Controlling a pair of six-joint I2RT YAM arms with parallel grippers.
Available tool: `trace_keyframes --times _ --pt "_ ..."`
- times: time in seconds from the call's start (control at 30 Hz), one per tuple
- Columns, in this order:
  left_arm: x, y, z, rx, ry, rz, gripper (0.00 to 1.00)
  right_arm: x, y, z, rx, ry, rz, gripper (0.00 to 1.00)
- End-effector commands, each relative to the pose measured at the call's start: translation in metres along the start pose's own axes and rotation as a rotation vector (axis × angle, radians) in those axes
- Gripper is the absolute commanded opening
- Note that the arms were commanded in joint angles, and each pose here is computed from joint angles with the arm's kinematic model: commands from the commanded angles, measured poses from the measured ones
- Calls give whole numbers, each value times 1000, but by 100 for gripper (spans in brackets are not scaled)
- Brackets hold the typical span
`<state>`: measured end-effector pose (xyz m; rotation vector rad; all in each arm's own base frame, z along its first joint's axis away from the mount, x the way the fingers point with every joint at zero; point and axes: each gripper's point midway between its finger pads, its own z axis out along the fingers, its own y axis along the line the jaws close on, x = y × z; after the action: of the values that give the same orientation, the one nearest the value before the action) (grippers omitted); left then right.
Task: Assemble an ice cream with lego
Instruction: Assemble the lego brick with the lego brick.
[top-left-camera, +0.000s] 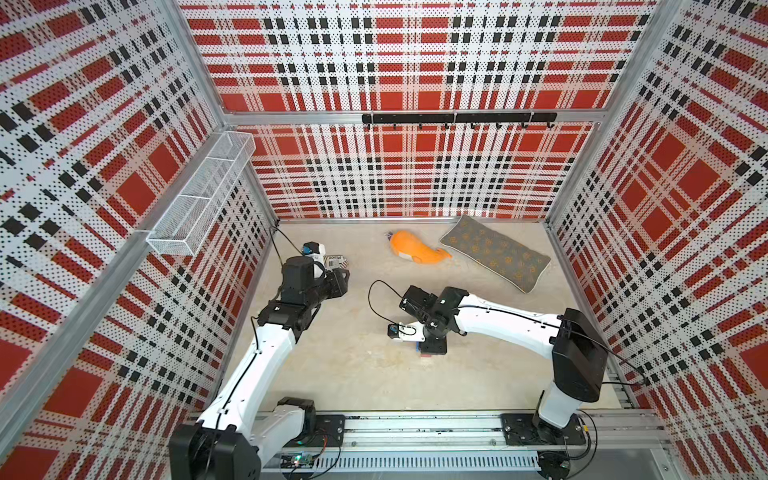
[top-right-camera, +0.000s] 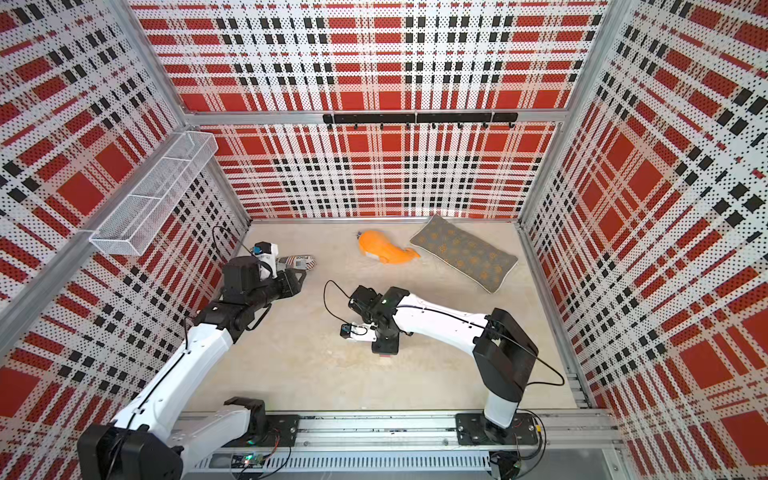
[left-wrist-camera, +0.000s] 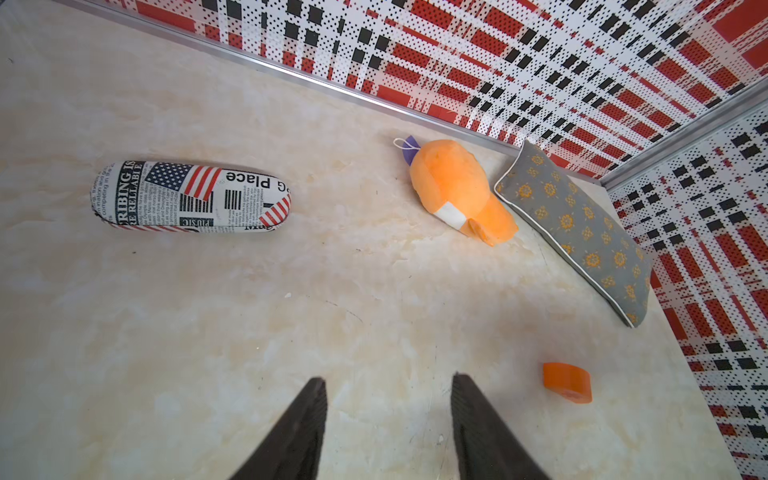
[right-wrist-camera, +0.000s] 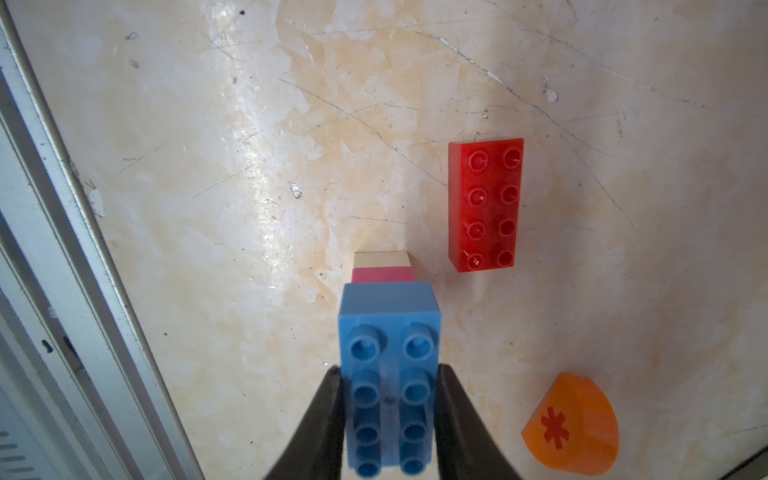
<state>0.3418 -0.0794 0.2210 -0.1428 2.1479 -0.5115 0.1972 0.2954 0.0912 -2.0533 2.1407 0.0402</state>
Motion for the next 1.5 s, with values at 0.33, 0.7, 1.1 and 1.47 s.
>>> trace_keyframes --times 0.33,0.7,1.1,1.47 --pt "-2 3 0 -3 -16 13 53 13 10 25 -31 73 6 25" --pt "-1 2 0 0 -13 12 53 15 17 39 -55 90 8 24" --pt "0 3 1 -1 -9 11 53 20 20 44 -60 111 2 24" --pt "0 0 1 14 -7 15 53 27 2 17 18 110 4 22"
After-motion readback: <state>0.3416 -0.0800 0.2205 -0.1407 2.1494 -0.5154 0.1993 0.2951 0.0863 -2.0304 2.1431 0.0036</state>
